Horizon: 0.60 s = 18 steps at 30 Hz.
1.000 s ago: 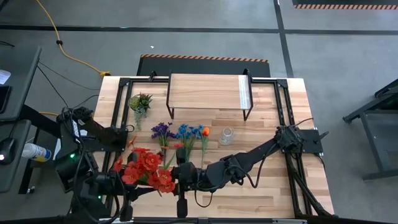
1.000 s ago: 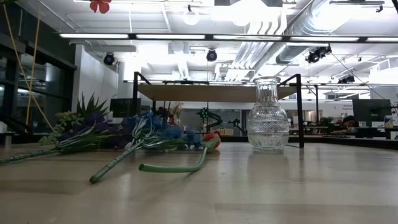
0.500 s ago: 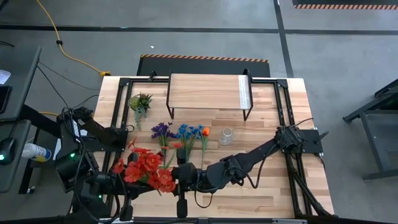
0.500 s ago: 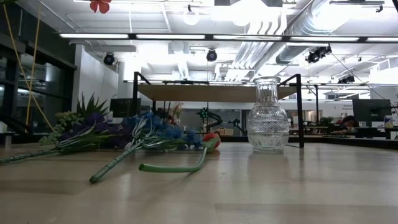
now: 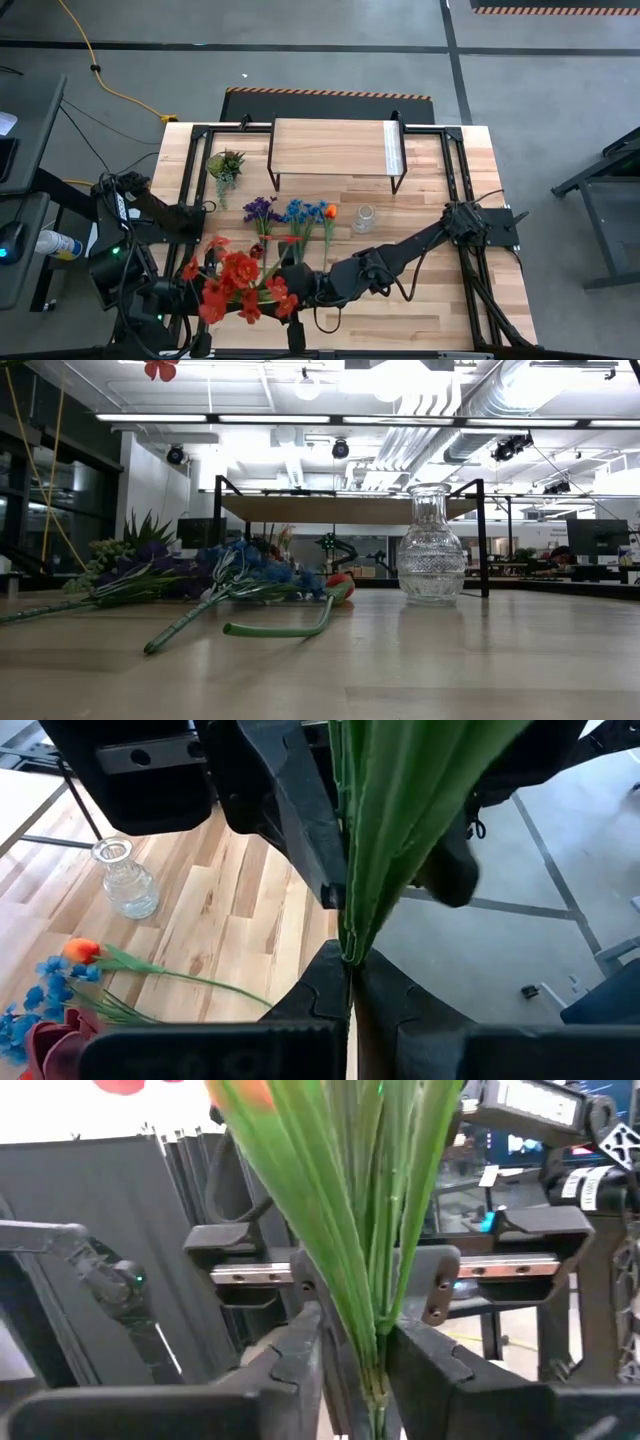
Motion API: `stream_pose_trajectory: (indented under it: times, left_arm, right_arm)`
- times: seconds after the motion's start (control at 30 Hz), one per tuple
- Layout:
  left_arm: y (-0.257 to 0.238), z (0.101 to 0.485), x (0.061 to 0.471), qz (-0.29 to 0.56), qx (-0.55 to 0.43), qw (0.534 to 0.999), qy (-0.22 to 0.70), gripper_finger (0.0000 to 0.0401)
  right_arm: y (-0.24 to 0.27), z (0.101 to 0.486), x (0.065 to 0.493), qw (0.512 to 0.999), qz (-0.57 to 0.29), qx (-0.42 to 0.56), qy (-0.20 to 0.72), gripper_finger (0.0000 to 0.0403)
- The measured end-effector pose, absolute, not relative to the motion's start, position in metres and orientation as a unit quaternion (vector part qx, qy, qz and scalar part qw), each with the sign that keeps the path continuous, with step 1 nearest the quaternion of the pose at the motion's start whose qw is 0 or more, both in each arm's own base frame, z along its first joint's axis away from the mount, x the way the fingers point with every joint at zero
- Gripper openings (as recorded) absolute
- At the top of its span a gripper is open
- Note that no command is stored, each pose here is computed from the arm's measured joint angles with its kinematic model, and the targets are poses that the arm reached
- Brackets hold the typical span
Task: Pick and place flowers into a vace then onto a shelf
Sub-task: Put the orange flowers into the bottom transparent vase
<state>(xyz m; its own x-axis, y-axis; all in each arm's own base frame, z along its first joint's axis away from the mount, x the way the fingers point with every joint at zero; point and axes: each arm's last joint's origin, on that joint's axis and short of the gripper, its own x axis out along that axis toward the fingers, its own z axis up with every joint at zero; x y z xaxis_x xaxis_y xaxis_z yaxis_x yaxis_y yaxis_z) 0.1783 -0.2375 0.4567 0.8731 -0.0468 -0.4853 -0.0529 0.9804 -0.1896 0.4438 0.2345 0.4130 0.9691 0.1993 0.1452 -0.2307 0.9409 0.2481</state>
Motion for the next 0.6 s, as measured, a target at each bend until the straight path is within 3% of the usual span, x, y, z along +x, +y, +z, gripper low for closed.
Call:
stream_pose_trajectory:
  times: [0.37, 0.6]
  left_arm:
    - [-0.238, 0.4562, 0.1784, 0.001, -0.098, 0.962, 0.253, 0.0039]
    - [-0.2407, 0.4559, 0.1737, -0.003, -0.092, 0.963, 0.252, 0.0039]
  right_arm:
    - [0.2367, 0.4059, 0.4437, 0.977, 0.145, 0.157, -0.011, 0.0165]
    - [0.2375, 0.4047, 0.4436, 0.974, 0.159, 0.163, -0.001, 0.0185]
